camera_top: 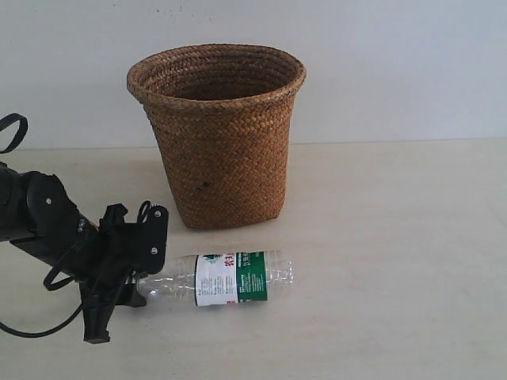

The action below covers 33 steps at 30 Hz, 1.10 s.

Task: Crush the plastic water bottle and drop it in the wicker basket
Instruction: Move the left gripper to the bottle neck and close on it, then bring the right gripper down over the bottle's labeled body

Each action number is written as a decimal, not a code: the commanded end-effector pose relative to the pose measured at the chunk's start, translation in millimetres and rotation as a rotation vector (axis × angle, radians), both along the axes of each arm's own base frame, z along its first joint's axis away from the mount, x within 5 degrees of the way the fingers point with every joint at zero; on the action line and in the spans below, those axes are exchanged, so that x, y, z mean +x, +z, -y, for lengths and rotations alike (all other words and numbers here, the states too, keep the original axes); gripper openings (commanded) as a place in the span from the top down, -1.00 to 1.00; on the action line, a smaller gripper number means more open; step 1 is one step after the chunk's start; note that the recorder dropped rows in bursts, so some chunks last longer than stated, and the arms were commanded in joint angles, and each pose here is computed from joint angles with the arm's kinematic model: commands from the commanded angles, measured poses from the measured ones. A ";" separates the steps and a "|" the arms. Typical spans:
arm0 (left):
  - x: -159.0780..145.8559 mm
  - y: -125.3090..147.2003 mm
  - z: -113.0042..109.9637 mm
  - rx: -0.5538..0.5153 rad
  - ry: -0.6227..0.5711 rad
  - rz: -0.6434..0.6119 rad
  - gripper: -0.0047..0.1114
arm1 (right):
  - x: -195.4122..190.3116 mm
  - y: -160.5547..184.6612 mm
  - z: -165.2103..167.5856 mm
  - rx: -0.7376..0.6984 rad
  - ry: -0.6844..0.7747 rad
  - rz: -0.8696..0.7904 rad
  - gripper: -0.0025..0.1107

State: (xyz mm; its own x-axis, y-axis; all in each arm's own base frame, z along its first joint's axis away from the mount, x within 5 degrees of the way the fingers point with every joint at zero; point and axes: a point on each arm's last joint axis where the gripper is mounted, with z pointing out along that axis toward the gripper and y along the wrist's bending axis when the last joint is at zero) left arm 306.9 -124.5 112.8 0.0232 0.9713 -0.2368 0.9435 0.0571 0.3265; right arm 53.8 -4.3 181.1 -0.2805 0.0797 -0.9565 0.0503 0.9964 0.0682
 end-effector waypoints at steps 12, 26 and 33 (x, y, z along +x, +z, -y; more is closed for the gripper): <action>-12.3 7.9 1.1 -0.012 -0.020 -0.087 0.85 | 0.8 2.2 1.2 -0.088 0.008 0.035 0.96; -13.2 7.9 2.0 -0.028 -0.003 -0.102 0.85 | 0.1 49.9 -2.3 0.788 0.020 0.554 0.96; -13.4 7.9 2.0 -0.028 -0.004 -0.104 0.85 | -14.4 95.7 -11.1 0.781 0.224 0.743 0.96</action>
State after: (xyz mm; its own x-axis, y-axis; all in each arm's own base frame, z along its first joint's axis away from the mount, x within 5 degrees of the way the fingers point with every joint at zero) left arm 295.9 -125.3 118.9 0.0109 0.9670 -0.2547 0.9717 0.0499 0.2311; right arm 48.9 0.2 250.3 0.2213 0.7993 -0.5587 -0.3286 0.6005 0.7290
